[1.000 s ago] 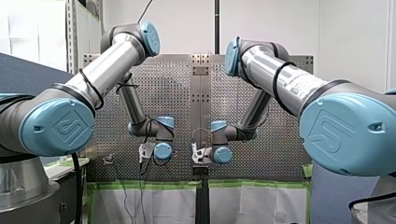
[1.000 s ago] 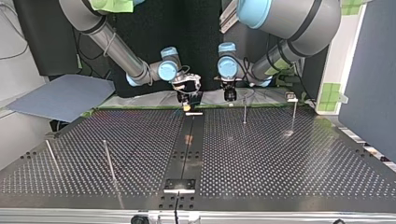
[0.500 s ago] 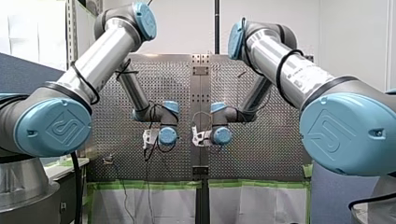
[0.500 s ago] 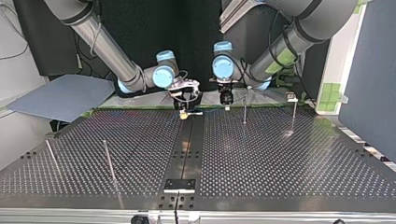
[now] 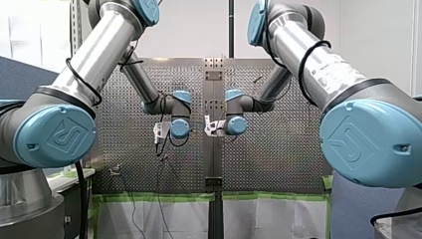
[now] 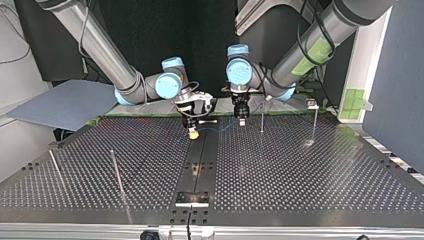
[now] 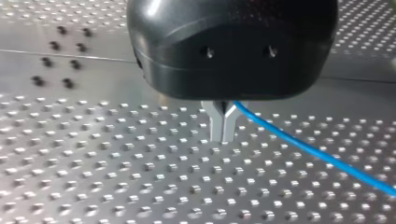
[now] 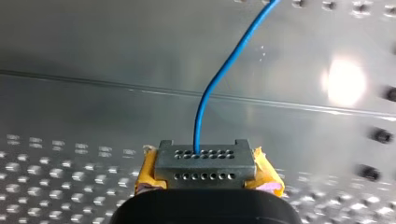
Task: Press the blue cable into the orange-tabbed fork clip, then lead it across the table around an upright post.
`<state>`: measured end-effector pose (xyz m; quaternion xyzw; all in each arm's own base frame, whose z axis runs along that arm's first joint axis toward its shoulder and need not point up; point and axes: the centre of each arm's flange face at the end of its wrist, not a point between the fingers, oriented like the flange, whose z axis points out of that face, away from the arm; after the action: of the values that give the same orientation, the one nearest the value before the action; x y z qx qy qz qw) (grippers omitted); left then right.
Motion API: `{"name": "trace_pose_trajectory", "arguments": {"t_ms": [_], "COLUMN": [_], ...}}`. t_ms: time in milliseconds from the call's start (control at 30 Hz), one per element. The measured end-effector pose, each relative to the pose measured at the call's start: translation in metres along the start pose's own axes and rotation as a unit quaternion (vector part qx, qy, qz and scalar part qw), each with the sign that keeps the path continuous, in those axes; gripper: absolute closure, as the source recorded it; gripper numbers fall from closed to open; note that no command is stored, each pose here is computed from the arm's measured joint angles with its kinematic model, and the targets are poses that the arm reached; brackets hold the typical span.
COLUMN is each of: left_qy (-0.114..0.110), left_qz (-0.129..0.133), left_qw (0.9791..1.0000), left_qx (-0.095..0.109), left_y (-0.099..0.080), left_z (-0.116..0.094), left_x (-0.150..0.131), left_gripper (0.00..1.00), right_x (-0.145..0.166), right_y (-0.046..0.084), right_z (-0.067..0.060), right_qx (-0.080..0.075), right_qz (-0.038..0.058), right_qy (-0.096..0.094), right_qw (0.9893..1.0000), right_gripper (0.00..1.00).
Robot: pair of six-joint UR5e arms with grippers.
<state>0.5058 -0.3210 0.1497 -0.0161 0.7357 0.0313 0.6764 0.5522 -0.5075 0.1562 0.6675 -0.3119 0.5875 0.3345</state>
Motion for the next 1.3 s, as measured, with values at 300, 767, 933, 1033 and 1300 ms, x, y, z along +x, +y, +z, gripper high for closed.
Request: {"name": "trace_pose_trajectory", "arguments": {"t_ms": [300,767,933,1033,1300], "left_qy": [-0.027,-0.071,-0.086,-0.096,-0.122], "left_qz": [-0.041,-0.067,-0.074,-0.079,-0.083], "left_qw": [0.9988,0.9952,0.9935,0.9922,0.9890], "left_qx": [0.001,0.006,0.007,0.010,0.019], "left_y": [-0.002,-0.003,-0.002,0.000,0.000], "left_z": [0.001,-0.007,-0.012,-0.017,-0.035], "left_x": [-0.056,-0.165,-0.199,-0.223,-0.281], "left_gripper": [0.99,0.99,0.99,0.99,0.99], "right_x": [0.056,0.152,0.188,0.209,0.262], "right_y": [0.009,0.013,0.014,0.017,0.029], "right_z": [-0.007,-0.028,-0.037,-0.042,-0.059], "right_qx": [-0.004,-0.002,-0.002,-0.003,-0.011], "right_qz": [0.0046,0.0091,0.0098,0.0101,0.0125], "right_qy": [0.030,0.078,0.097,0.107,0.135], "right_qw": [0.9995,0.9969,0.9953,0.9942,0.9906], "right_gripper": [1.00,1.00,1.00,1.00,1.00]}}
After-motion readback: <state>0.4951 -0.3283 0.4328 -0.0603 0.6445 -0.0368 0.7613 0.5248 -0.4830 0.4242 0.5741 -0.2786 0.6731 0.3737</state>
